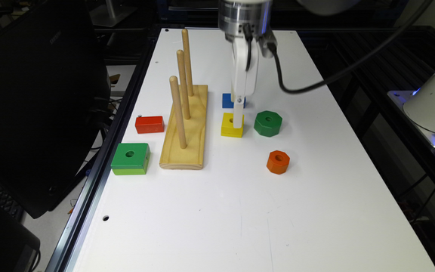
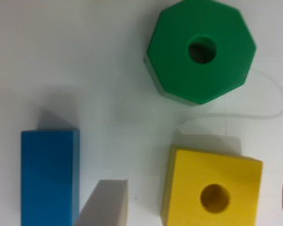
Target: Pick up yellow block.
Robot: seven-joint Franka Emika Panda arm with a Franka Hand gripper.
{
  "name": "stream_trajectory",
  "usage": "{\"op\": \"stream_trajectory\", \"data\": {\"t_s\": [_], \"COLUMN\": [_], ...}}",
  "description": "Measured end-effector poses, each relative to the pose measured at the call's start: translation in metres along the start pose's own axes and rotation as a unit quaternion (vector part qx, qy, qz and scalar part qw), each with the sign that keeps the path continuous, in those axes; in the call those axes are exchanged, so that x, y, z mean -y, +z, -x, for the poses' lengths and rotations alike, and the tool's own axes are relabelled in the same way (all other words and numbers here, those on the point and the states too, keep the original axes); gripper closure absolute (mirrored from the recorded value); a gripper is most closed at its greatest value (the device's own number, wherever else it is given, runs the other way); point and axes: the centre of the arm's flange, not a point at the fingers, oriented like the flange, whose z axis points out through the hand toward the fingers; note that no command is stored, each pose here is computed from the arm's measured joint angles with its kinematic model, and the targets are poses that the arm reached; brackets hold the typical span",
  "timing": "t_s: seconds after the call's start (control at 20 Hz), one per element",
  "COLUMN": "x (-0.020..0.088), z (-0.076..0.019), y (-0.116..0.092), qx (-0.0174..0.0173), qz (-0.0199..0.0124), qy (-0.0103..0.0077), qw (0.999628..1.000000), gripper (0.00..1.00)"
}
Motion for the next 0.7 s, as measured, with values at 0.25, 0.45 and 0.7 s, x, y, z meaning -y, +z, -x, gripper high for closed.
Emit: {"op": "stream_trajectory", "data": {"t_s": [0.25, 0.45, 0.7], "x": [0.0026, 0.0020, 0.0019], "z": [-0.0016, -0.0011, -0.0011], "y": [0.0001, 0.0041, 0.0053], "qx": [-0.0011, 0.0015, 0.0023], "qz": [-0.0004, 0.0014, 0.0020], "qy": [0.0009, 0.0012, 0.0012], "qw": [0.999999, 0.999997, 0.999995], "gripper": [0.00, 0.00, 0.00]}}
